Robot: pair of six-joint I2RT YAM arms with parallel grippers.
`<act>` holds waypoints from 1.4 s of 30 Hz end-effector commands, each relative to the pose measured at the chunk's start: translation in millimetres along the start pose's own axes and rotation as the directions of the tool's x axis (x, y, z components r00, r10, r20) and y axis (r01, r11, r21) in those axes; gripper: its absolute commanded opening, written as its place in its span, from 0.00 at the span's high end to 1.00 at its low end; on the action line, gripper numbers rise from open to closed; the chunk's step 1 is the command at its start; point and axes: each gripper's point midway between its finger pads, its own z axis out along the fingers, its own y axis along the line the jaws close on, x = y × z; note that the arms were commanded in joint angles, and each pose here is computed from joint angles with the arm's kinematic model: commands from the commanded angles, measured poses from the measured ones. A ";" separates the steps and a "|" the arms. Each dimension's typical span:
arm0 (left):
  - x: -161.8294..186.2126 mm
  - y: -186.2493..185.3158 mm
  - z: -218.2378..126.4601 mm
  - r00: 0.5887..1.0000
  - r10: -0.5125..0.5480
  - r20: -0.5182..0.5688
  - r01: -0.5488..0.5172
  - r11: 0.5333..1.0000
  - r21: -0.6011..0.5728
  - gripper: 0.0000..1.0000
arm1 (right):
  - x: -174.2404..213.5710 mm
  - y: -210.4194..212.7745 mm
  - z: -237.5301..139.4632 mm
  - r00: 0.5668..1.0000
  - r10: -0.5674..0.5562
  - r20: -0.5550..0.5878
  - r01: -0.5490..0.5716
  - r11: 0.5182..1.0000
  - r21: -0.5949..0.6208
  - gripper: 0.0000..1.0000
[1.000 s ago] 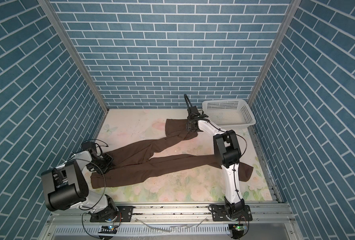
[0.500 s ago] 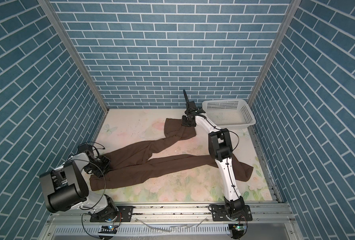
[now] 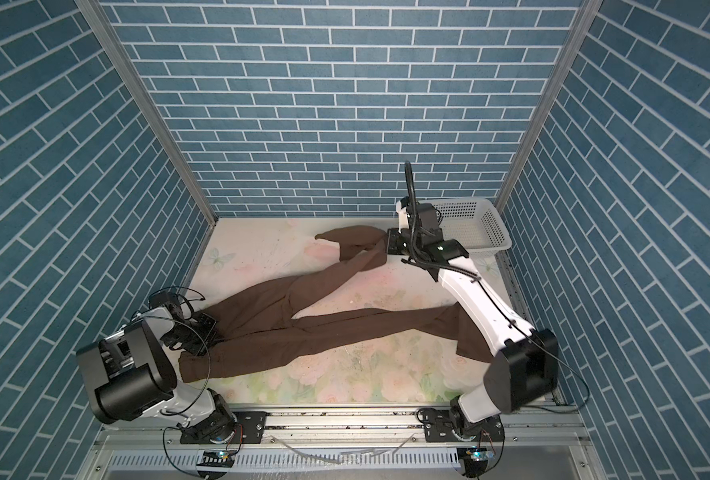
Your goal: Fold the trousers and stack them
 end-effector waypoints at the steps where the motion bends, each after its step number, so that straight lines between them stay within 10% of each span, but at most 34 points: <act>1: -1.3 38.8 0.1 0.996 -0.089 0.013 0.090 0.990 -0.112 0.97 | 91.9 -79.7 9.9 0.986 0.080 -0.148 -0.039 0.964 0.261 0.45; 10: -13.9 33.6 -25.3 0.992 -0.105 0.068 0.109 0.992 -0.068 0.97 | 87.3 -99.1 -8.9 0.981 0.029 -0.191 0.037 0.943 0.331 0.40; 16: -5.8 33.9 -21.1 0.994 -0.095 0.052 0.098 0.994 -0.047 0.97 | 54.5 -40.9 56.3 0.882 -0.324 -0.342 0.429 0.854 0.295 0.29; 28: 3.7 28.1 -17.5 0.996 -0.092 0.023 0.092 0.996 0.003 0.92 | 101.0 17.1 177.1 0.804 -0.392 -0.446 0.439 0.899 0.002 0.19; 42: 2.9 29.0 -12.4 0.995 -0.101 0.006 0.101 0.995 -0.002 0.92 | 169.4 -6.7 200.8 0.698 -0.408 -0.588 0.494 0.869 -0.017 0.27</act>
